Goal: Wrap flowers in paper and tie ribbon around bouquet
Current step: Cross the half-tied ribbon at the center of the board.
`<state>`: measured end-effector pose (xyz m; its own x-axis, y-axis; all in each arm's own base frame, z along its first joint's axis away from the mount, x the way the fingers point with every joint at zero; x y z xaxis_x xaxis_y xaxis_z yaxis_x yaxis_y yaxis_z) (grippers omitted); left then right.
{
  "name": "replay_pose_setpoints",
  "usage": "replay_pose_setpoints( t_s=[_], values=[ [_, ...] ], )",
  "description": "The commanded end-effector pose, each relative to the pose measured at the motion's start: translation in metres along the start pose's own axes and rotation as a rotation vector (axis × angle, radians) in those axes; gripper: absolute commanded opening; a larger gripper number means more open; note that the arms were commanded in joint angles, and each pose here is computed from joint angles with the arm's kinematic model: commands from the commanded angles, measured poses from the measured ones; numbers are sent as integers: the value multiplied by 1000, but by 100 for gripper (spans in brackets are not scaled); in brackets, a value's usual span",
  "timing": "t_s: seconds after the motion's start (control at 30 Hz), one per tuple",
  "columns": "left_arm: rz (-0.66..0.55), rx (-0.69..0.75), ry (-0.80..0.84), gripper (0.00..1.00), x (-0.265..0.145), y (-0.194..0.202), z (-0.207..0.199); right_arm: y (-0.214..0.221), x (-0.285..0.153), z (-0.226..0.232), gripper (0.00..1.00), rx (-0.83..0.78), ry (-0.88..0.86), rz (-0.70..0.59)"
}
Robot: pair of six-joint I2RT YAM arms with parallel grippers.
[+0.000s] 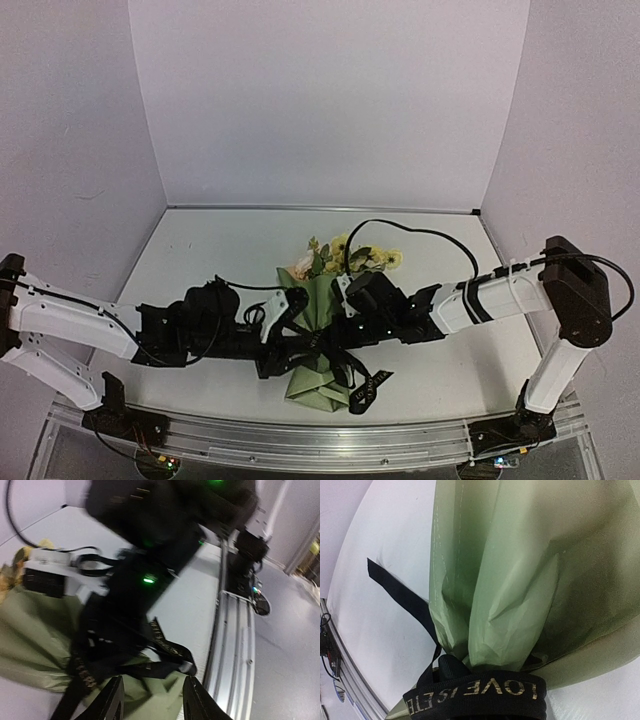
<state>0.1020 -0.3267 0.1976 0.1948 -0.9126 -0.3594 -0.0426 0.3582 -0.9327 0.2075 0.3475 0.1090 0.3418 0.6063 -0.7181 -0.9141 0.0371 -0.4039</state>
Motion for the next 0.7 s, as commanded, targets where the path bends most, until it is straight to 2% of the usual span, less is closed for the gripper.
replay_pose_setpoints(
  t_s=[0.0,0.2,0.3,0.67],
  values=[
    [4,-151,-179,40,-4,2,48,-2,1,4,0,-48,-53,-25],
    [121,-231,-248,24,19,21,80,-4,1,8,0,-85,-86,-36],
    [167,-233,-268,20,30,28,86,-4,0,10,0,-93,-97,-34],
    [238,-197,-275,17,50,40,92,-4,0,12,0,-95,-110,-28]
  ],
)
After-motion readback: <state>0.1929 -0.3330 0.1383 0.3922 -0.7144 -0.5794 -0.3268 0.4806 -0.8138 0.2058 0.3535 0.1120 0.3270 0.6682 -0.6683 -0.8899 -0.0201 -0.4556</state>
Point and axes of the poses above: each gripper's point midway between its finger pads, its own x axis out along the fingers, its own z axis along the line the jaws close on, y = z × x, the point moved 7 cm from there along -x, back along the fingers, and after that the axes turned 12 degrees about x, right-handed, at the moved point
